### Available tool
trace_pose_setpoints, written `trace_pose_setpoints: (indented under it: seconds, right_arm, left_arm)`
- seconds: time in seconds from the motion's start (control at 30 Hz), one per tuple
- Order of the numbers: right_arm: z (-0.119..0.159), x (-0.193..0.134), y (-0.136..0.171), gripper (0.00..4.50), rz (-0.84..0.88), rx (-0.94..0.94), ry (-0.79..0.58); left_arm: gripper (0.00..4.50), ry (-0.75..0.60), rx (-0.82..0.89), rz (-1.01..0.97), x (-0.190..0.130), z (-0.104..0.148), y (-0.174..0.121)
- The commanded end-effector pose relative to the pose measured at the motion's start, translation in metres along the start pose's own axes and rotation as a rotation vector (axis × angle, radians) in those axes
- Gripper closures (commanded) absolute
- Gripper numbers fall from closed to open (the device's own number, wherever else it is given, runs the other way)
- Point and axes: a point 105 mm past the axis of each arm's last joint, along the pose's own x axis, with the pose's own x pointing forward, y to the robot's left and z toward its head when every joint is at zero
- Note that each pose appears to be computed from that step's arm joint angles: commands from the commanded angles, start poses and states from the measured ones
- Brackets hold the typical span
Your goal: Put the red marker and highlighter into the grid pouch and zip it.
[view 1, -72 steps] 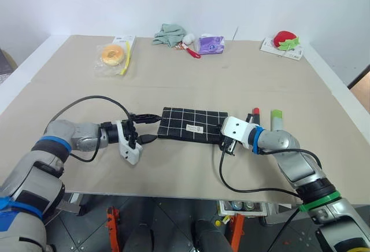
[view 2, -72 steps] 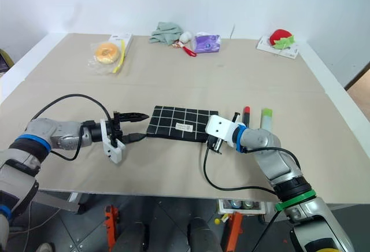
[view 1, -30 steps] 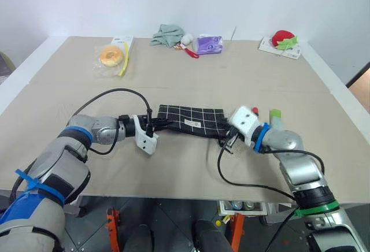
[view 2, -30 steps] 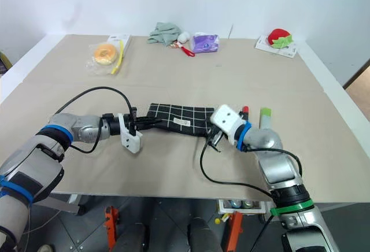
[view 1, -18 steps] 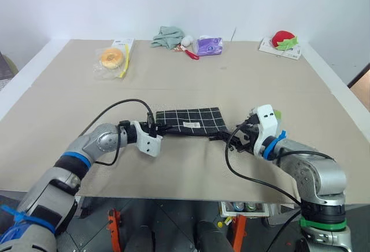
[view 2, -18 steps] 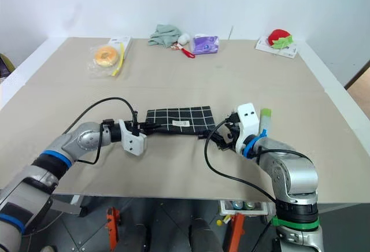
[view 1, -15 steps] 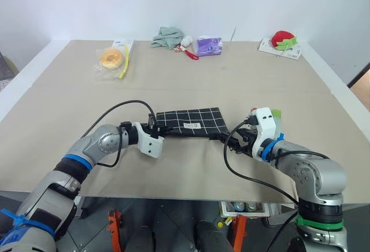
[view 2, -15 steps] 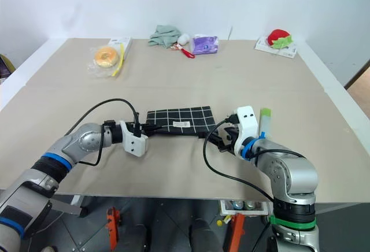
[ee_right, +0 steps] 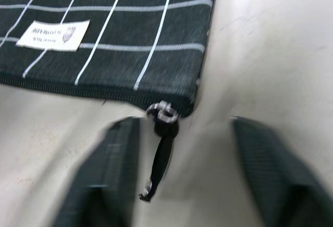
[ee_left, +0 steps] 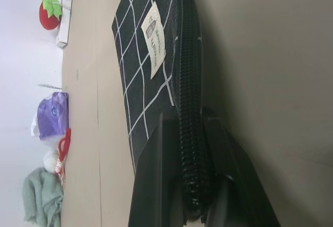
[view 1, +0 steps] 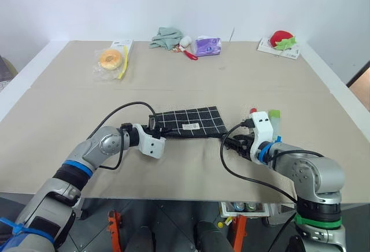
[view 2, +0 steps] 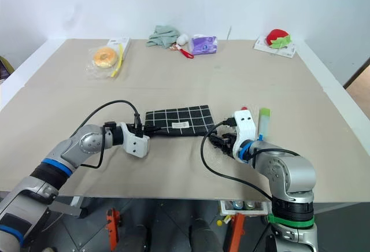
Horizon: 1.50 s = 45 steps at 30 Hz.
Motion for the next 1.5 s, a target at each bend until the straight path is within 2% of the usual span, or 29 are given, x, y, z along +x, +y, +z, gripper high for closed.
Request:
trace_pose_setpoints:
  seconds: [0.03,0.07,0.1,0.33,0.57,0.77,0.83,1.0,1.13,1.27,1.3,1.33,1.4,1.5]
  right_arm:
    - [0.007,0.003,0.011,3.65,0.028,-0.03,-0.034]
    - [0.007,0.004,0.012,4.14,0.03,-0.031,-0.034]
    - [0.007,0.005,0.013,4.42,0.031,-0.033,-0.034]
    - [0.011,0.01,0.027,4.42,0.081,-0.093,-0.055]
    - [0.007,0.026,0.081,4.42,0.236,-0.166,-0.055]
    - [0.014,0.039,0.138,4.42,0.393,-0.204,-0.084]
    - [0.016,0.041,0.148,4.42,0.423,-0.209,-0.089]
    - [0.012,0.043,0.149,4.42,0.432,-0.226,-0.083]
    - [0.012,0.041,0.128,4.42,0.367,-0.293,-0.105]
    - [0.032,0.022,0.106,4.42,0.351,-0.285,-0.204]
    - [0.037,0.012,0.101,3.78,0.365,-0.272,-0.223]
    - [0.041,0.002,0.095,3.54,0.376,-0.271,-0.24]
    - [0.045,-0.01,0.09,2.74,0.391,-0.27,-0.261]
    - [0.057,-0.029,0.085,1.11,0.42,-0.27,-0.324]
  left_arm:
    - [4.5,-0.012,-0.037,-0.061,0.005,0.003,-0.02]
    - [4.5,-0.012,-0.04,-0.059,0.005,0.003,-0.02]
    - [4.5,-0.013,-0.042,-0.058,0.005,0.004,-0.019]
    - [4.5,-0.024,-0.07,-0.043,0.007,0.007,-0.018]
    - [4.5,-0.037,-0.097,-0.024,0.012,0.012,-0.015]
    - [4.5,-0.044,-0.115,-0.01,0.015,0.015,-0.013]
    - [4.5,-0.044,-0.117,-0.009,0.016,0.015,-0.013]
    - [4.5,-0.047,-0.122,-0.001,0.016,0.016,-0.013]
    - [4.5,-0.048,-0.126,0.003,0.015,0.017,-0.012]
    - [4.5,-0.042,-0.136,0.006,0.012,0.014,-0.012]
    - [4.5,-0.039,-0.141,0.009,0.011,0.013,-0.011]
    - [4.5,-0.035,-0.144,0.009,0.01,0.011,-0.011]
    - [4.5,-0.031,-0.147,0.009,0.008,0.009,-0.011]
    - [4.5,-0.028,-0.15,0.009,0.008,0.007,-0.01]
